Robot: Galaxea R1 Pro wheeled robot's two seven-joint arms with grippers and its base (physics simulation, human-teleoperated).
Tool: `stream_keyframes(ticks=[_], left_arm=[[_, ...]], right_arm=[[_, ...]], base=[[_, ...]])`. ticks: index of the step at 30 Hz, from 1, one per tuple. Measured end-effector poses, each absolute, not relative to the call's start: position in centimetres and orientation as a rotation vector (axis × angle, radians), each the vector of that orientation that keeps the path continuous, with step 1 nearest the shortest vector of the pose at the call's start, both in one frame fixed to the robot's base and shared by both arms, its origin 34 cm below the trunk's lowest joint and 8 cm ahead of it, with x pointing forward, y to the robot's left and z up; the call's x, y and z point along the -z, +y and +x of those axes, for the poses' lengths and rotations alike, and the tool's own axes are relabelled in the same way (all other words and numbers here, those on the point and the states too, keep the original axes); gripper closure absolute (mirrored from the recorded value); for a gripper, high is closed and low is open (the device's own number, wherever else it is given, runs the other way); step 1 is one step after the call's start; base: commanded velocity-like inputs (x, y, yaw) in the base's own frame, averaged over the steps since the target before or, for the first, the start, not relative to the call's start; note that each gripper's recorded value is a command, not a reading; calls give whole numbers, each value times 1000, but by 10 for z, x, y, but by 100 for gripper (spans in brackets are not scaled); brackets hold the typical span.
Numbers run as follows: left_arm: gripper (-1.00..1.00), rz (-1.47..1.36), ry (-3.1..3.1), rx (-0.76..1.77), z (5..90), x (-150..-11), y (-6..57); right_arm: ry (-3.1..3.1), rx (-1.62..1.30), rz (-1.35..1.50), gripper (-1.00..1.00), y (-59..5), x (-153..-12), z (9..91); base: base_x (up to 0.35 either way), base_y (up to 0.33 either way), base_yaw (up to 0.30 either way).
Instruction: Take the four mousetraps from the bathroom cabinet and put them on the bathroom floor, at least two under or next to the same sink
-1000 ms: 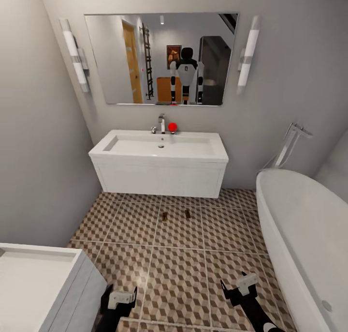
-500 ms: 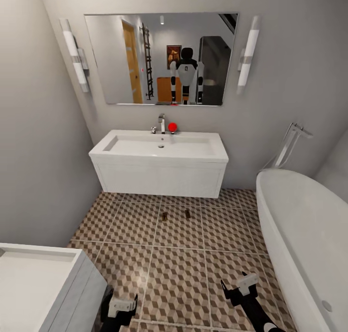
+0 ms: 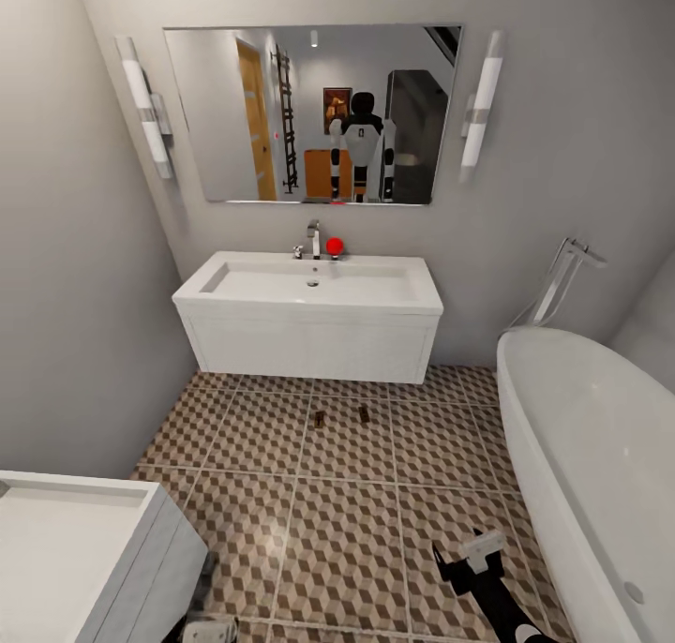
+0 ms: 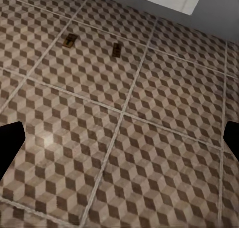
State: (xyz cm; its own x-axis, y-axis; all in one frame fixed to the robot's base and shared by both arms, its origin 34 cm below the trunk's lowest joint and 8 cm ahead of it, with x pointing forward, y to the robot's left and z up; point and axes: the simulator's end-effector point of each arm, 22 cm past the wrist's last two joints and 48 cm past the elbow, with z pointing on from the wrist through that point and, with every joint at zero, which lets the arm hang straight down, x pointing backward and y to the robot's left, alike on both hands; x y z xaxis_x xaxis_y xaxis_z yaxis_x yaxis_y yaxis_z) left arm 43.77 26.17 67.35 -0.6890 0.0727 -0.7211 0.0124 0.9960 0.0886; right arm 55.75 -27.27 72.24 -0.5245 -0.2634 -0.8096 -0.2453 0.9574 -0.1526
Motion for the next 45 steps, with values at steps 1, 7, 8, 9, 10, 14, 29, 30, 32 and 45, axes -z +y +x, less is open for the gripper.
stream_keyframes(ticks=[1, 7, 8, 9, 10, 14, 29, 30, 32, 45], left_arm=[[-100, 53, 2344, -117, 433, -671, 268], [-100, -4, 2414, -210, 407, -661, 298], [-100, -12, 2419, -218, 405, -660, 300], [-100, -21, 2423, -223, 403, -659, 302], [-100, -35, 2429, -231, 400, -658, 303], [-100, -53, 2439, -237, 395, -657, 303], [-100, -62, 2462, -238, 380, -653, 302], [-100, -62, 2462, -238, 380, -653, 302], [-100, -62, 2462, -238, 380, -653, 302], [-100, -63, 2462, -246, 379, -653, 306]], right_arm=[[2149, 24, -358, -100, -273, -721, 557], [2202, 31, -363, -100, -275, -712, 550], [2209, 31, -363, -100, -276, -711, 549], [2214, 32, -363, -100, -276, -710, 548], [2228, 32, -364, -100, -276, -706, 543], [2270, 23, -367, -100, -275, -694, 518], [2557, 6, -361, -100, -259, -645, 437], [2590, 12, -344, -100, -261, -641, 431], [2613, 19, -317, -100, -263, -639, 428], [2619, 29, -90, -100, -275, -641, 434]], base=[[0, 0, 0], [0, 0, 0], [0, 0, 0], [0, 0, 0], [0, 0, 0], [0, 0, 0], [0, 0, 0], [0, 0, 0], [0, 0, 0], [0, 0, 0]])
